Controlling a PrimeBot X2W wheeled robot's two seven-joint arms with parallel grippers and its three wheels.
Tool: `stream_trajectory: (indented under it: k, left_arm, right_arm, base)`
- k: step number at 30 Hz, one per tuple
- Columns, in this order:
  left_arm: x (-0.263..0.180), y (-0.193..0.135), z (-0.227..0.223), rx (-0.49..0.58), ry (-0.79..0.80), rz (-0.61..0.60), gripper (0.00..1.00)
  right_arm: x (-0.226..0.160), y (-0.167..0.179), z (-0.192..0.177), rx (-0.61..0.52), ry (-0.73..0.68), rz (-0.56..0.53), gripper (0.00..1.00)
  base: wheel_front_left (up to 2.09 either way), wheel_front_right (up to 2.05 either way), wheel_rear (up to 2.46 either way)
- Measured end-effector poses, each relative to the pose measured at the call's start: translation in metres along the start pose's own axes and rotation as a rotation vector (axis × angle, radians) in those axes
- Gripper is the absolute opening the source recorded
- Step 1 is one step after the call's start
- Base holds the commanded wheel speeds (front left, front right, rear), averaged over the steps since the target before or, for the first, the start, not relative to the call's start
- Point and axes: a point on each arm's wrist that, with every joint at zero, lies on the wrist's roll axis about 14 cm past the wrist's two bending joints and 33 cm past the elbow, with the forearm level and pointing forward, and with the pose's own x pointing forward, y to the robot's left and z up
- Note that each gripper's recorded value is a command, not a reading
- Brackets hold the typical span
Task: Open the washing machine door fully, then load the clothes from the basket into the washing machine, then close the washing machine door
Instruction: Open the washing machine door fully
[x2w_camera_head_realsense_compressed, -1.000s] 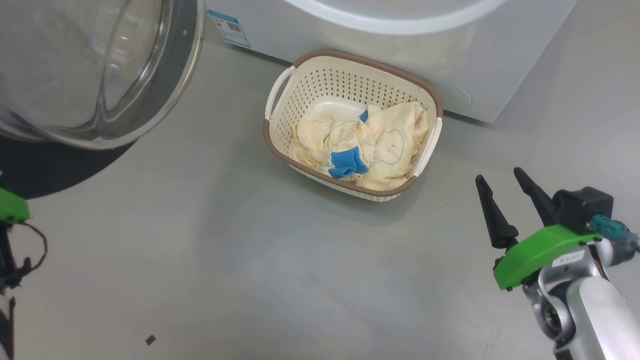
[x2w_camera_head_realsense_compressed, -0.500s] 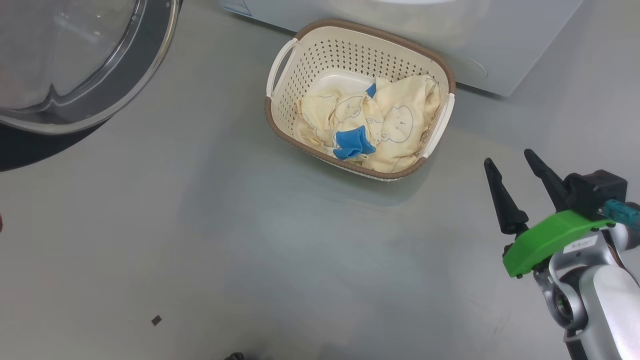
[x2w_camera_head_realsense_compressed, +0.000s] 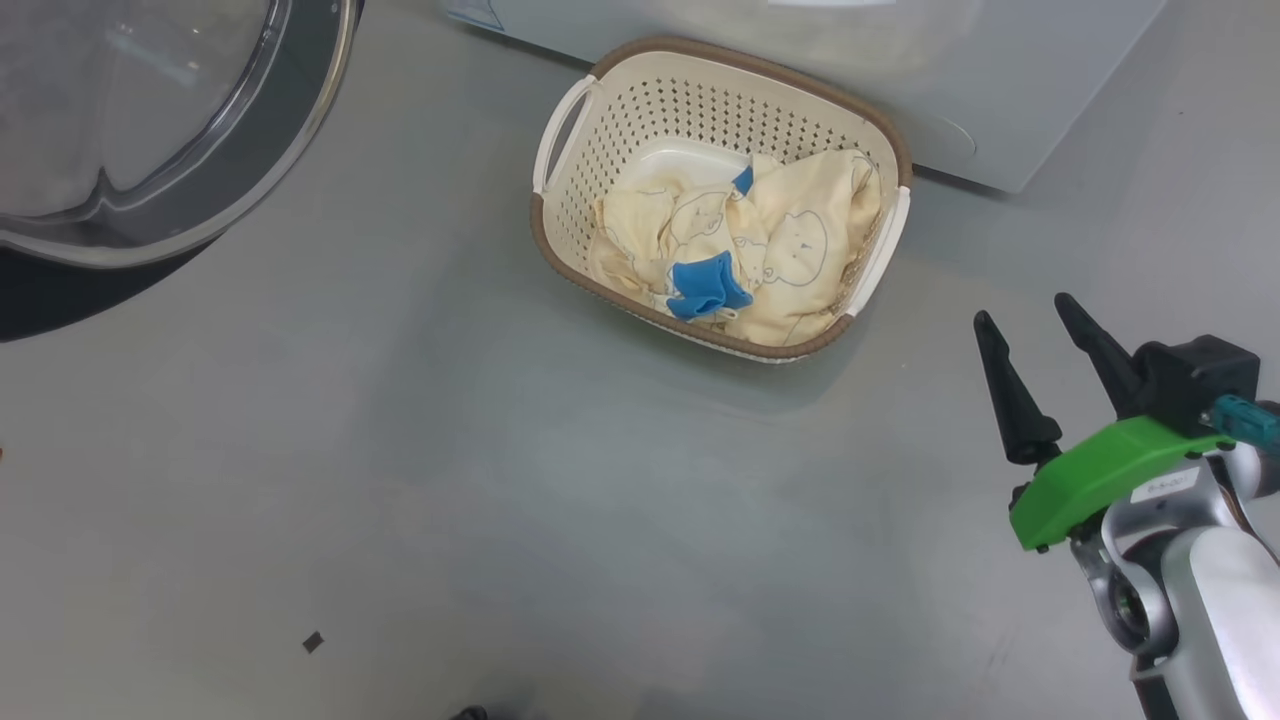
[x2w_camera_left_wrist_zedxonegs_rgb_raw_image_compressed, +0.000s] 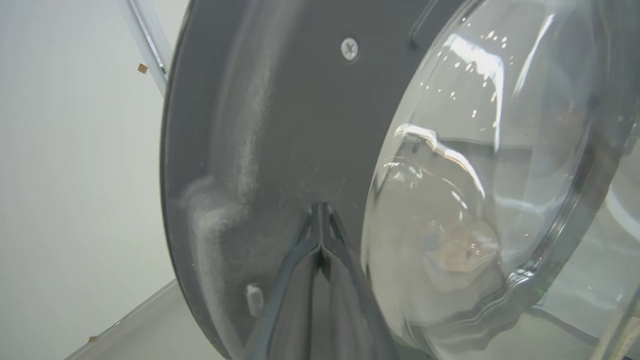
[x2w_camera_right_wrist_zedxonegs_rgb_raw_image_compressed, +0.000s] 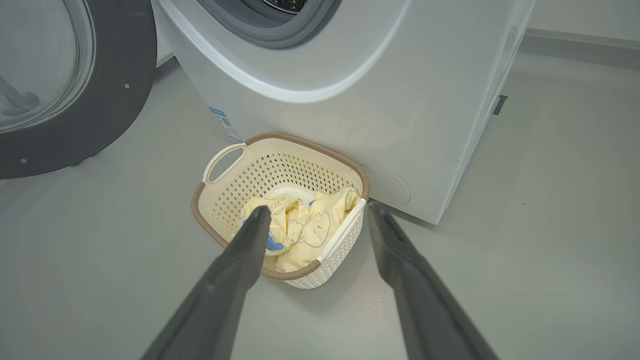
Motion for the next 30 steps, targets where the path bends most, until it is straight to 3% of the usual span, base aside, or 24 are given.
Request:
stream_trajectory:
  k: [14,30]
  left_arm:
    - [-0.02,-0.018,0.022,0.036,-0.067,-0.111,0.0]
    - [-0.083,-0.088,0.023,0.008,-0.121,-0.353,0.0]
  right_arm:
    - [-0.014,0.015,0.021,0.004,-0.069,0.0,1.0]
    - [-0.051,0.023,0.059,0.009,-0.206,-0.053,1.0]
  base:
    - [0.0,0.0,0.0]
    - [0.0,0.0,0.0]
